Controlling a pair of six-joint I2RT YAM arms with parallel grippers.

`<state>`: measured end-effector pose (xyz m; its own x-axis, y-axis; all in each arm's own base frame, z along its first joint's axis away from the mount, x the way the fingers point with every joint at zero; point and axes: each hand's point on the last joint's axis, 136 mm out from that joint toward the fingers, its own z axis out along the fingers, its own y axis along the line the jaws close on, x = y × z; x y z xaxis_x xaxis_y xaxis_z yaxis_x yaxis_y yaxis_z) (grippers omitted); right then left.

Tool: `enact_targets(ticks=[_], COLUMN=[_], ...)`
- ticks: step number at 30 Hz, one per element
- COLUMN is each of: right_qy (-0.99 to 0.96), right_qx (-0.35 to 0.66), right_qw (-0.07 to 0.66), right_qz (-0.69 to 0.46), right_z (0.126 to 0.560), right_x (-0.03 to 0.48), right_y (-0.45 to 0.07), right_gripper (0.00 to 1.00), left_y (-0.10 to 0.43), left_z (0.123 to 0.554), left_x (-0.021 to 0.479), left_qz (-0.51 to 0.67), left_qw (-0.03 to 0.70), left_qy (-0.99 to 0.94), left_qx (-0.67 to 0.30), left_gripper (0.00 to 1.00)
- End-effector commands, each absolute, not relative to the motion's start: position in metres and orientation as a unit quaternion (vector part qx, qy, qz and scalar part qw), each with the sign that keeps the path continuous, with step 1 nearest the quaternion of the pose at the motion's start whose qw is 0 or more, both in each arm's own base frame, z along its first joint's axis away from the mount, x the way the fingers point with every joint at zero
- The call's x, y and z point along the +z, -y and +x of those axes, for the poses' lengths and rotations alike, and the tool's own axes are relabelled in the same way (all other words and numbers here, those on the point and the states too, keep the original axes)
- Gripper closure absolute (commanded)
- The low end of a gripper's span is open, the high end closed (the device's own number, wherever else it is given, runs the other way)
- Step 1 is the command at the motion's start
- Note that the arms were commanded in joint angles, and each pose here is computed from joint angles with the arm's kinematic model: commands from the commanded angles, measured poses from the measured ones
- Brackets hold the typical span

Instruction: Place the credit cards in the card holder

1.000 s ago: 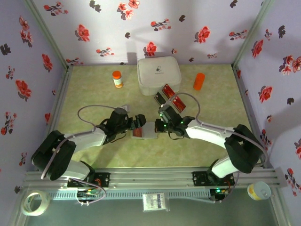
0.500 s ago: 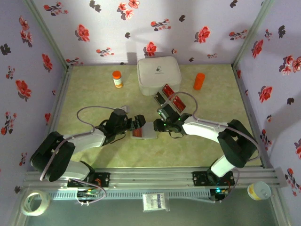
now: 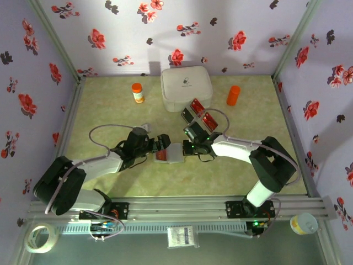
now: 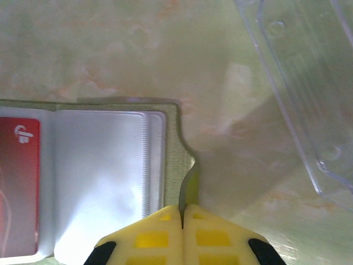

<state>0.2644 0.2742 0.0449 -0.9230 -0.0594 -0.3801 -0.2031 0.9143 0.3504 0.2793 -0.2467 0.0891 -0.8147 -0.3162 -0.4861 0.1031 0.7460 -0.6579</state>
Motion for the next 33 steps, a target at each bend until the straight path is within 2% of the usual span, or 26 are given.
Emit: enact_targets(ticks=[1,10,20,21,25,28,33], right_qy=[-0.949,-0.942,-0.939,-0.939,-0.937,-0.939,-0.937], right_qx=[0.246,0.28,0.292,0.292,0.289,0.275,0.266], right_qw=[0.189,0.182,0.18,0.18,0.194,0.207,0.222], right_qz=[-0.064,-0.041,-0.018,-0.016,-0.002,0.014,0.041], right_z=[0.267,0.267,0.266,0.265,0.265,0.263,0.255], right_x=[0.054,0.048,0.042,0.043,0.055,0.064,0.071], right_y=[-0.29,-0.293,-0.284,-0.282,-0.267,-0.247,-0.219], right_gripper=[1.0,1.0,1.0,0.99,0.73,0.68,0.67], left_y=[0.254,0.29,0.315,0.316,0.318,0.32,0.324], left_z=[0.273,0.268,0.273,0.273,0.273,0.272,0.27], left_x=[0.104,0.125,0.118,0.115,0.107,0.101,0.087], left_qz=[-0.057,-0.029,-0.024,-0.025,-0.027,-0.03,-0.032], left_qw=[0.303,0.303,0.291,0.288,0.283,0.277,0.266], left_qy=[-0.874,-0.86,-0.86,-0.862,-0.864,-0.867,-0.872], left_qx=[-0.376,-0.41,-0.418,-0.417,-0.415,-0.414,-0.409], left_gripper=[0.0,0.0,0.0,0.0,0.0,0.0,0.0])
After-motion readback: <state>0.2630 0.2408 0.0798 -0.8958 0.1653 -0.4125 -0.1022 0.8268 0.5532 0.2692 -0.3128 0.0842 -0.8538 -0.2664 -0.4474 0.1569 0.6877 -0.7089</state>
